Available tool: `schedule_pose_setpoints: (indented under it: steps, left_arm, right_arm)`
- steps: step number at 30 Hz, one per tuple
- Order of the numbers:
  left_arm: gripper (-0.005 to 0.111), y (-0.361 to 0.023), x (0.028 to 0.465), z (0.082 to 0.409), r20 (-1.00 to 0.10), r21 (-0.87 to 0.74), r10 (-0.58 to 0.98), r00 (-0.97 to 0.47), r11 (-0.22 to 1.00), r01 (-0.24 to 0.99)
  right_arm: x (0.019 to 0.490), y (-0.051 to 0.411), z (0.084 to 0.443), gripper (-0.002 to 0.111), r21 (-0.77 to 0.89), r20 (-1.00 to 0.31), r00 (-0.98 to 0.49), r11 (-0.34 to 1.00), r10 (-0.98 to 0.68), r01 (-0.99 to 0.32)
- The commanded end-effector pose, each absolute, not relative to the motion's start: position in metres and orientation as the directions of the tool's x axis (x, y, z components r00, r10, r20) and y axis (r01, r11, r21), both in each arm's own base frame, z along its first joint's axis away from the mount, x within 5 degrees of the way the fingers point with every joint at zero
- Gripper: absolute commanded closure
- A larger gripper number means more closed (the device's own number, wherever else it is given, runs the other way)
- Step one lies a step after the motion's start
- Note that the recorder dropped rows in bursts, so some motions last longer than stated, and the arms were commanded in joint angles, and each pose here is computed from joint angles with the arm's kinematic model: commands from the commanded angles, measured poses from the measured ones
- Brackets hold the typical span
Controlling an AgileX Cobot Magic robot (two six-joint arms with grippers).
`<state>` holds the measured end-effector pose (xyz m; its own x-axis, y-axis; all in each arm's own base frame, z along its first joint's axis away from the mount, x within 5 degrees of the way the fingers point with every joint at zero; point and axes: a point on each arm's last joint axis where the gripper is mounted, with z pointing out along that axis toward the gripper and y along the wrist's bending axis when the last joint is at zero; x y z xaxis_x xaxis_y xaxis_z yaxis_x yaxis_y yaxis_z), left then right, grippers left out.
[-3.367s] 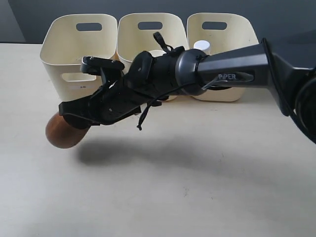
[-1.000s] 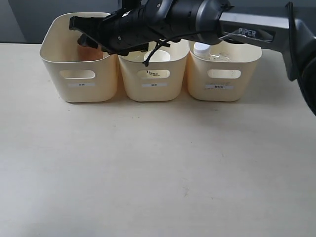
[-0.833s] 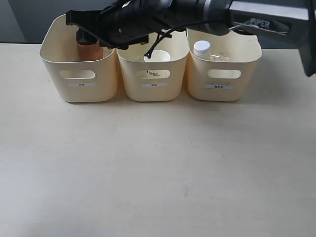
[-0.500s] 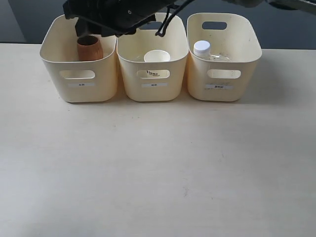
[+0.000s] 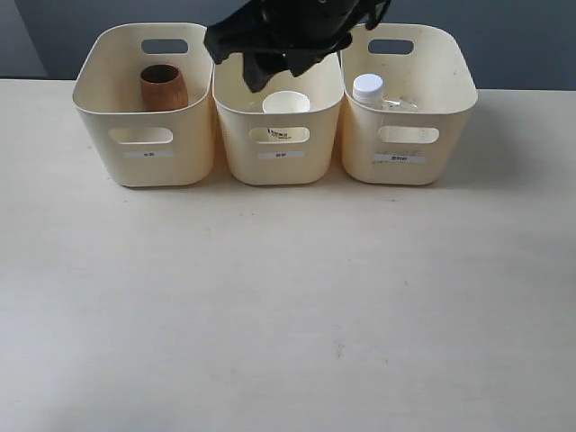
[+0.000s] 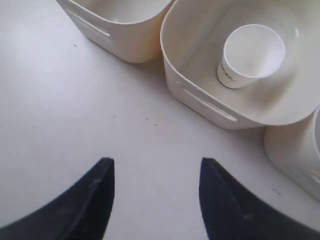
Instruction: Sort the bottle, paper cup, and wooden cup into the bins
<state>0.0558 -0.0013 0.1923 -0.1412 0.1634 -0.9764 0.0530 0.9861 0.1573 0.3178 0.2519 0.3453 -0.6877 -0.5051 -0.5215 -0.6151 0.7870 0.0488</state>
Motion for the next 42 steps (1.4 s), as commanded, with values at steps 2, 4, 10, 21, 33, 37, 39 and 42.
schedule_pose_setpoints:
  steps: [2,4,10,21,33,37,39,42]
  left_arm:
    - [0.107,-0.001,0.056,0.192,-0.977,0.156,0.163,-0.136,0.986,0.055]
    - [0.107,-0.001,0.056,0.192,-0.977,0.156,0.163,-0.136,0.986,0.055]
    - [0.107,-0.001,0.056,0.192,-0.977,0.156,0.163,-0.136,0.986,0.055]
    - [0.107,-0.001,0.056,0.192,-0.977,0.156,0.163,-0.136,0.986,0.055]
    - [0.107,-0.001,0.056,0.192,-0.977,0.156,0.163,-0.136,0.986,0.055]
    - [0.107,-0.001,0.056,0.192,-0.977,0.156,0.163,-0.136,0.986,0.055]
    - [0.107,-0.001,0.056,0.192,-0.977,0.156,0.163,-0.136,0.986,0.055]
    - [0.107,-0.001,0.056,0.192,-0.977,0.156,0.163,-0.136,0.986,0.055]
  right_arm:
    - [0.301,0.231,0.378,0.058,0.009,-0.549,-0.684,0.815,-0.48,-0.579]
    - [0.294,0.224,0.39,0.058,0.004,-0.569,-0.678,0.823,-0.466,-0.569]
    - [0.265,0.195,0.431,0.058,-0.041,-0.616,-0.653,0.845,-0.442,-0.533]
    - [0.198,0.131,0.476,0.058,-0.1,-0.737,-0.56,0.88,-0.379,-0.464]
    - [0.15,0.077,0.409,0.058,-0.156,-0.764,-0.558,0.932,-0.324,-0.327]
    - [0.139,0.069,0.389,0.058,-0.073,-0.844,-0.489,0.951,-0.219,-0.3]
    - [0.13,0.066,0.382,0.058,-0.007,-0.89,-0.431,0.948,-0.151,-0.319]
    - [0.118,0.063,0.366,0.058,0.042,-0.926,-0.364,0.931,-0.101,-0.363]
